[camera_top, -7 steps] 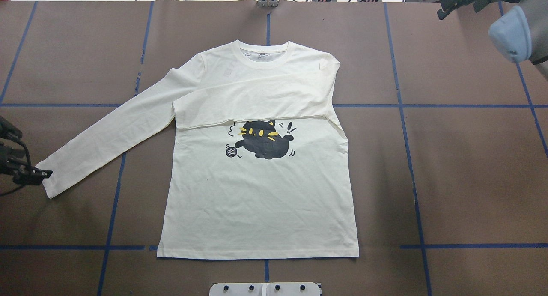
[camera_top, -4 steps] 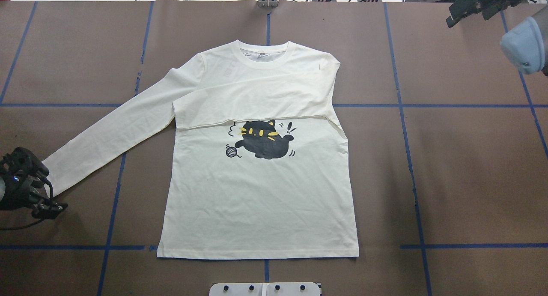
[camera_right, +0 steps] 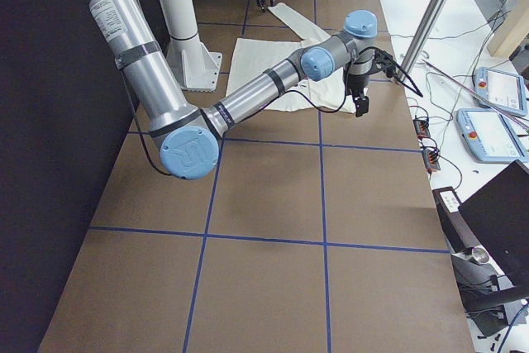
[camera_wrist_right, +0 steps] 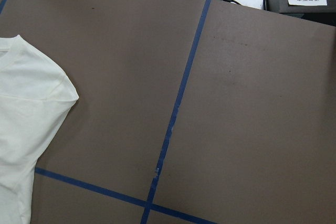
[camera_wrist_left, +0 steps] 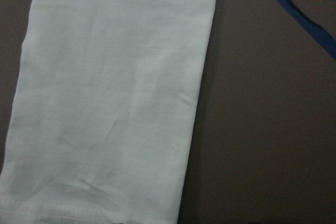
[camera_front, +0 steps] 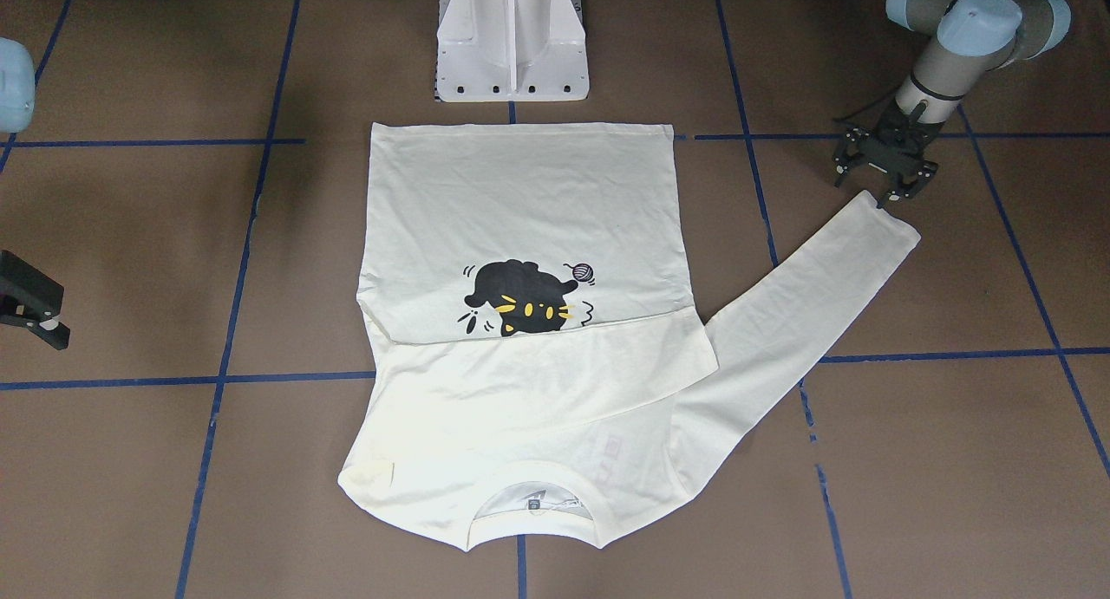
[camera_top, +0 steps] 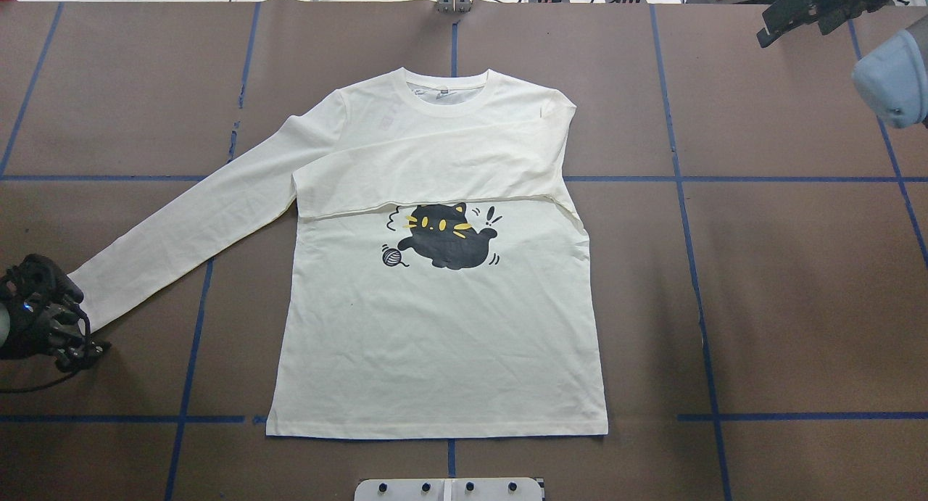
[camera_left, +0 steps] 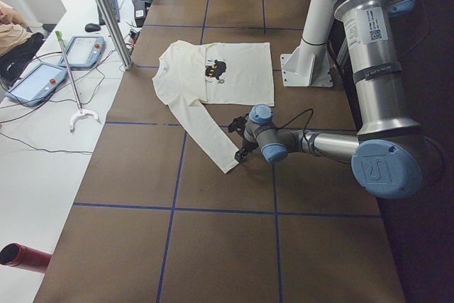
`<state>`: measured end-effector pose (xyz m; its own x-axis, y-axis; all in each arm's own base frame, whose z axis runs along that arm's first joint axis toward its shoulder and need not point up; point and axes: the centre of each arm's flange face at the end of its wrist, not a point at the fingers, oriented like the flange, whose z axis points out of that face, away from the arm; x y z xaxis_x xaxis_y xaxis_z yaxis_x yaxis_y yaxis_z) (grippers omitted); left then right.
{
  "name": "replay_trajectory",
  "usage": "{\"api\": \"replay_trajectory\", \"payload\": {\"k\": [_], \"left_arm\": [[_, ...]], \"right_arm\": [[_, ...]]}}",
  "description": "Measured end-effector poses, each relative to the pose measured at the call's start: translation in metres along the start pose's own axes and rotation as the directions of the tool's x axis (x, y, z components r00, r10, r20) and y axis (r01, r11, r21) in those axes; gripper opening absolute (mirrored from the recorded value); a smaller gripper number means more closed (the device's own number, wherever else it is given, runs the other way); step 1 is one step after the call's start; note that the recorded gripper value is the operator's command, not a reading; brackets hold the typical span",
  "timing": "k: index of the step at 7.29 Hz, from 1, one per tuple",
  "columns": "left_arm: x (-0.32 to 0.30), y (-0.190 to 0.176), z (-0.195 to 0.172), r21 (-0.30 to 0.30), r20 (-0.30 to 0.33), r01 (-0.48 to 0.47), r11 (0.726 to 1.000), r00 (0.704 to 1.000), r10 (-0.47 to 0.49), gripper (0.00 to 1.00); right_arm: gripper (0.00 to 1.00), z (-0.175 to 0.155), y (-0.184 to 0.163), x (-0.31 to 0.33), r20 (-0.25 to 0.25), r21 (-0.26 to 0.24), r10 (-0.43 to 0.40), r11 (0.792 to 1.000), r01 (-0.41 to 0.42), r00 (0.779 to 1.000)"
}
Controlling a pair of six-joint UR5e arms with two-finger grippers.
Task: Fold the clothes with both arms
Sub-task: 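Grasp the cuff of the other sleeve with the left gripper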
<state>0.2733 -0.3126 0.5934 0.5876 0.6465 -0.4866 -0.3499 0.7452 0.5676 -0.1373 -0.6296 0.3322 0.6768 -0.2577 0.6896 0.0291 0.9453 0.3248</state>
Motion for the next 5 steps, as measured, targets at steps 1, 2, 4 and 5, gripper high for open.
{"api": "replay_trajectory", "payload": {"k": [1, 2, 4, 5], "left_arm": [[-0.002, 0.002, 0.0, -0.001, 0.005, 0.002, 1.0, 1.0, -0.002, 0.0], [-0.003, 0.002, -0.001, 0.001, 0.009, 0.004, 1.0, 1.0, -0.004, 0.0], [-0.009, -0.006, -0.007, 0.05, 0.08, 0.0, 0.999, 0.997, -0.004, 0.0], [-0.01, -0.013, -0.012, 0.081, 0.11, -0.007, 0.997, 0.994, -0.002, 0.0]], "right_arm": [[1.0, -0.001, -0.001, -0.001, 0.001, 0.001, -0.001, 1.0, 0.001, 1.0], [1.0, -0.002, -0.002, -0.002, 0.001, 0.003, -0.002, 1.0, 0.002, 1.0], [1.0, -0.003, -0.003, -0.004, -0.001, 0.001, 0.0, 1.0, 0.0, 1.0], [1.0, -0.003, -0.004, -0.004, -0.001, 0.0, 0.002, 1.0, -0.002, 1.0]]}}
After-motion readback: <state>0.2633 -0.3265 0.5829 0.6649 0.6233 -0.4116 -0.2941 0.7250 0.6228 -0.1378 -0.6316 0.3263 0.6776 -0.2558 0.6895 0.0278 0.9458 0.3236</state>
